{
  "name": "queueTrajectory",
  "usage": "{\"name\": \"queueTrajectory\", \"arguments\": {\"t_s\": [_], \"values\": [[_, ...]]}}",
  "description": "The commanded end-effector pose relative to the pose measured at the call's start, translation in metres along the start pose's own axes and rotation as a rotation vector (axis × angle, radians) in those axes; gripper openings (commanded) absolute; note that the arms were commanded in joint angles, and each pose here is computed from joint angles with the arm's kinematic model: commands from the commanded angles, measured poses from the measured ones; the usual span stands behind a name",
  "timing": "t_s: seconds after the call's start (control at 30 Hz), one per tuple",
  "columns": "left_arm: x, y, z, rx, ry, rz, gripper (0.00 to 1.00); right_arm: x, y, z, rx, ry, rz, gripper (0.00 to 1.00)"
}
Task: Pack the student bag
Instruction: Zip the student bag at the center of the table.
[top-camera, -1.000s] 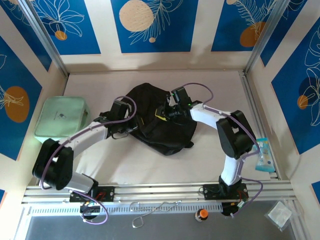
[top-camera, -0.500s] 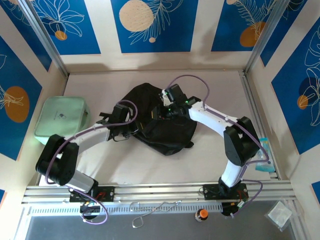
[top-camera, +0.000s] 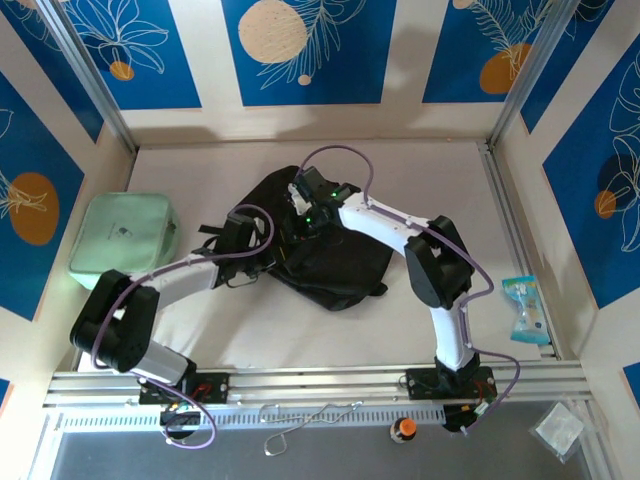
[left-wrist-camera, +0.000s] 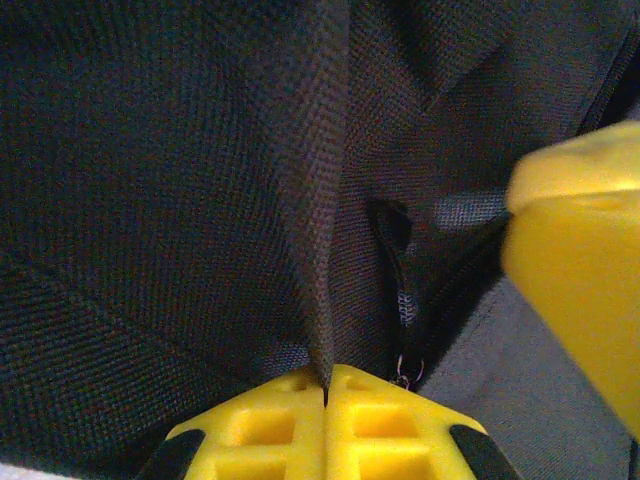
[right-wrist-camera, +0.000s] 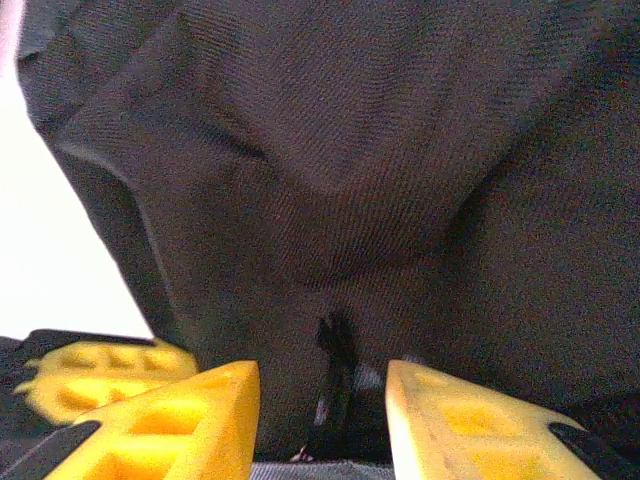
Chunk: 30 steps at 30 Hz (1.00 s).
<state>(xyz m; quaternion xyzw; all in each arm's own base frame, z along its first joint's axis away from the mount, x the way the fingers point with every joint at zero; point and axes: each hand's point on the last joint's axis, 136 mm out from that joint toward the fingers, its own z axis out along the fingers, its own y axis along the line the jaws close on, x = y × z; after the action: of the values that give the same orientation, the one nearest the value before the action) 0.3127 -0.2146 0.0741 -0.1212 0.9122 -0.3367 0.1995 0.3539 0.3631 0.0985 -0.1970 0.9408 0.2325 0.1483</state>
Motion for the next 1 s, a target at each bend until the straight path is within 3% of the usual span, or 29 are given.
{"name": "queueTrajectory", "arguments": {"t_s": [0.0,0.57,0.7,0.97], "values": [[-0.007,-0.008,-0.006,0.043,-0.026,0.017,0.0,0.006,0.006,0.005,0.007,0.044,-0.044,0.38],[-0.009,-0.01,-0.009,0.046,-0.034,0.024,0.0,0.031,-0.019,0.047,0.152,0.141,-0.1,0.35],[-0.009,-0.009,-0.009,0.04,-0.035,0.023,0.0,0.033,-0.021,0.055,0.156,0.149,-0.095,0.28],[-0.009,-0.004,-0.01,0.009,-0.04,0.022,0.0,0.017,-0.007,0.032,0.055,0.066,-0.033,0.0]]}}
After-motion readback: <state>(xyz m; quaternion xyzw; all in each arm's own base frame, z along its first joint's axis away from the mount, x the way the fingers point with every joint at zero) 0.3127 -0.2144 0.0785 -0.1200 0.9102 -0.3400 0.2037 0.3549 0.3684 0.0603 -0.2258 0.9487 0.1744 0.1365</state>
